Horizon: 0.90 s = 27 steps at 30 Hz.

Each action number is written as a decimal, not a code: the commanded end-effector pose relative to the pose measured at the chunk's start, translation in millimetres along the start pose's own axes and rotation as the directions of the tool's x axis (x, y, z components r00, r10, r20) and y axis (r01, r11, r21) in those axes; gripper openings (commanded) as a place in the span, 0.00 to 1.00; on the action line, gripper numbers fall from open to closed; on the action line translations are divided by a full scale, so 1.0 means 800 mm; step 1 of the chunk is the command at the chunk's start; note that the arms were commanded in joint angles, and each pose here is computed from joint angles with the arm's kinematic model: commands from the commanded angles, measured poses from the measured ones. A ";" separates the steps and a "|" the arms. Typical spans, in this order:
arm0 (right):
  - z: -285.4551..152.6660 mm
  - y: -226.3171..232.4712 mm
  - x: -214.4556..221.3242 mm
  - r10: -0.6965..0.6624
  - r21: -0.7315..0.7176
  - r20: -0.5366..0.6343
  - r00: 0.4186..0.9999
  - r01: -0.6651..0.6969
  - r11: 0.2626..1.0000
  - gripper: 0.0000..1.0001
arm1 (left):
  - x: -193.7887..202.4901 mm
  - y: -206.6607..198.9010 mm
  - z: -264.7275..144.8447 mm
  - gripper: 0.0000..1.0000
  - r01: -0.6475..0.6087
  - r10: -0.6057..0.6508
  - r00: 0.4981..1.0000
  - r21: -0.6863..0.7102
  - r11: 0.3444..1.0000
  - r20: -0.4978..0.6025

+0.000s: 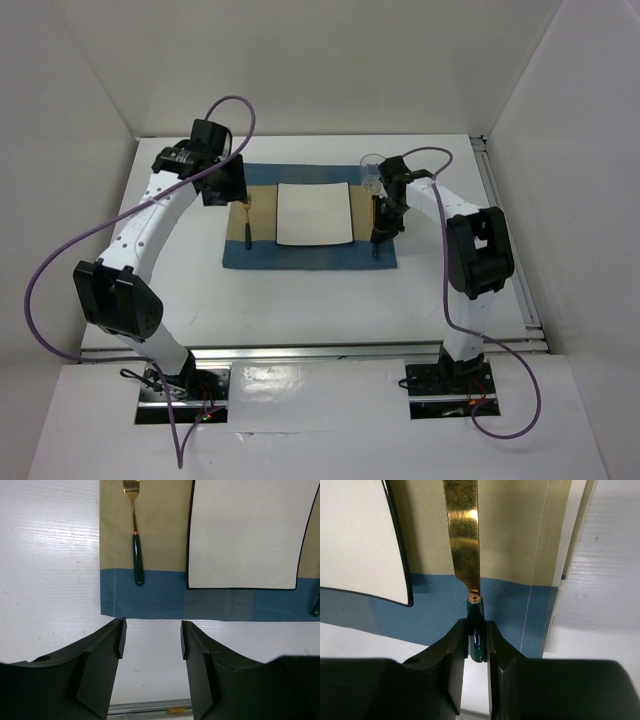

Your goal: Set the dinner table for one person

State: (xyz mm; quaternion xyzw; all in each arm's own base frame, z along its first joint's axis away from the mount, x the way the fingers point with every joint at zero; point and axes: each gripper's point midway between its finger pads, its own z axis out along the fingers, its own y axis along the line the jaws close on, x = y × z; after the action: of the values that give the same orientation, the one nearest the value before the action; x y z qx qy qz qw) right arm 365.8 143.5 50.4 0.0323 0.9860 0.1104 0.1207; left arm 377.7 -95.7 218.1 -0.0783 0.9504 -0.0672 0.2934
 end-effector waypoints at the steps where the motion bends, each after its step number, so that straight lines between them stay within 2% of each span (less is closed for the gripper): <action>1: -0.003 0.005 -0.014 -0.022 -0.004 0.020 1.000 0.022 1.000 0.04 | -0.009 -0.003 -0.017 0.64 0.026 -0.027 0.999 0.025 0.999 0.046; 12: 0.019 0.004 -0.039 -0.023 0.020 0.040 0.999 0.022 1.000 0.04 | -0.003 0.003 -0.012 0.64 0.023 -0.024 0.999 0.021 1.000 0.028; 14: 0.023 0.003 -0.042 -0.023 0.030 0.040 0.999 0.022 0.999 0.07 | -0.003 0.003 -0.012 0.64 0.014 -0.015 1.000 0.021 1.000 0.028; 17: 0.029 -0.001 -0.040 -0.011 0.045 0.033 0.999 0.010 0.999 0.21 | -0.005 0.007 -0.012 0.64 0.022 -0.022 0.999 0.016 1.000 0.029; 19: 0.029 -0.001 -0.040 -0.011 0.045 0.033 0.999 0.009 0.999 0.43 | -0.005 0.007 -0.012 0.64 0.022 -0.022 0.999 0.016 1.000 0.029; 21: 0.029 -0.001 -0.040 -0.011 0.045 0.033 0.999 0.009 0.999 0.49 | -0.005 0.007 -0.012 0.64 0.022 -0.022 0.999 0.016 1.000 0.029; 25: 0.024 0.001 -0.045 -0.012 0.042 0.040 0.999 0.010 0.999 0.53 | -0.005 0.007 -0.012 0.64 0.022 -0.022 0.999 0.016 1.000 0.029; 27: 0.017 0.003 -0.047 -0.013 0.040 0.046 0.999 0.011 0.999 0.65 | -0.004 0.005 -0.012 0.64 0.021 -0.022 0.999 0.024 0.999 0.026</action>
State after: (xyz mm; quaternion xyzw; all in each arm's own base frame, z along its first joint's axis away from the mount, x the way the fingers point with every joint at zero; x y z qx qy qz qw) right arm 391.0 142.4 29.0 0.0353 0.9887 0.0860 0.1179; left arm 376.5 -89.5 213.7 -0.0844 0.9511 -0.0671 0.2894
